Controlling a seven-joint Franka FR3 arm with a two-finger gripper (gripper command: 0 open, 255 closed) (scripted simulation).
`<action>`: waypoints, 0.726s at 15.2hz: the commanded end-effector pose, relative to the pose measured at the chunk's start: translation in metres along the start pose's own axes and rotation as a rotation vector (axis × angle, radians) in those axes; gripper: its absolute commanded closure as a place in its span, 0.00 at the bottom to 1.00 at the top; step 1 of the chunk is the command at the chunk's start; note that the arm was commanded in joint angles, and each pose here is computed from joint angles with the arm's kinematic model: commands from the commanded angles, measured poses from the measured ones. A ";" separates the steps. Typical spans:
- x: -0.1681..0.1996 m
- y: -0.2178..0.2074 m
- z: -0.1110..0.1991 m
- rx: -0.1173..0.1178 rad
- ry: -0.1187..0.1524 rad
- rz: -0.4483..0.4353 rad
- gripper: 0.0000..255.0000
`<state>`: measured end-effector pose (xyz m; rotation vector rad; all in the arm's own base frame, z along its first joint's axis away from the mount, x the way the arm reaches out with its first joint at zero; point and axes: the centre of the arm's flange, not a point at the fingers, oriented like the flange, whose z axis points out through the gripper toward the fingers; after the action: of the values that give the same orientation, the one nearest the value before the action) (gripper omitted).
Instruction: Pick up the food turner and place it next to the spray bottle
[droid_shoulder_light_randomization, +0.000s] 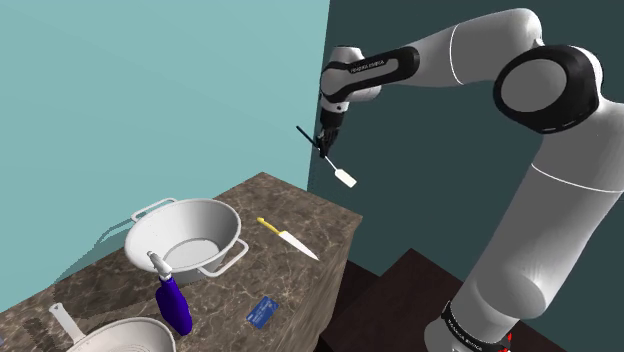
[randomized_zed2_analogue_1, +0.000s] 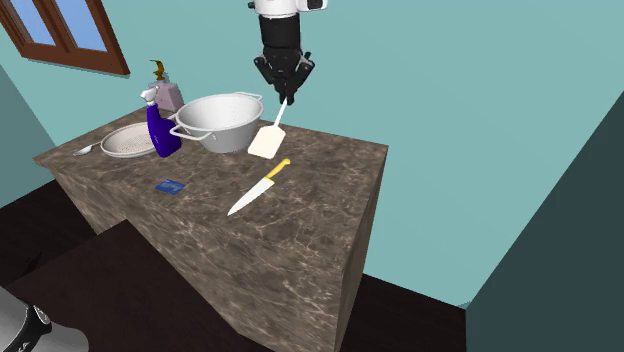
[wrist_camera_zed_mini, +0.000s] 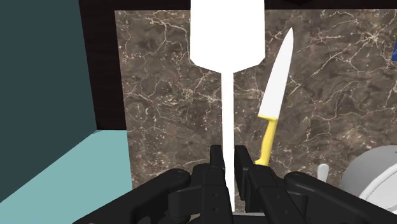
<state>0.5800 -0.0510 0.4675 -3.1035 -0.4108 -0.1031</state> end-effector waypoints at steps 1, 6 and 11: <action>-0.001 -0.024 0.003 0.000 0.000 0.001 1.00; -0.007 -0.090 0.003 0.000 0.000 0.001 1.00; -0.013 -0.156 0.003 0.000 0.000 0.001 1.00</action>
<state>0.5315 0.0830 0.4638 -3.1038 -0.4108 -0.1028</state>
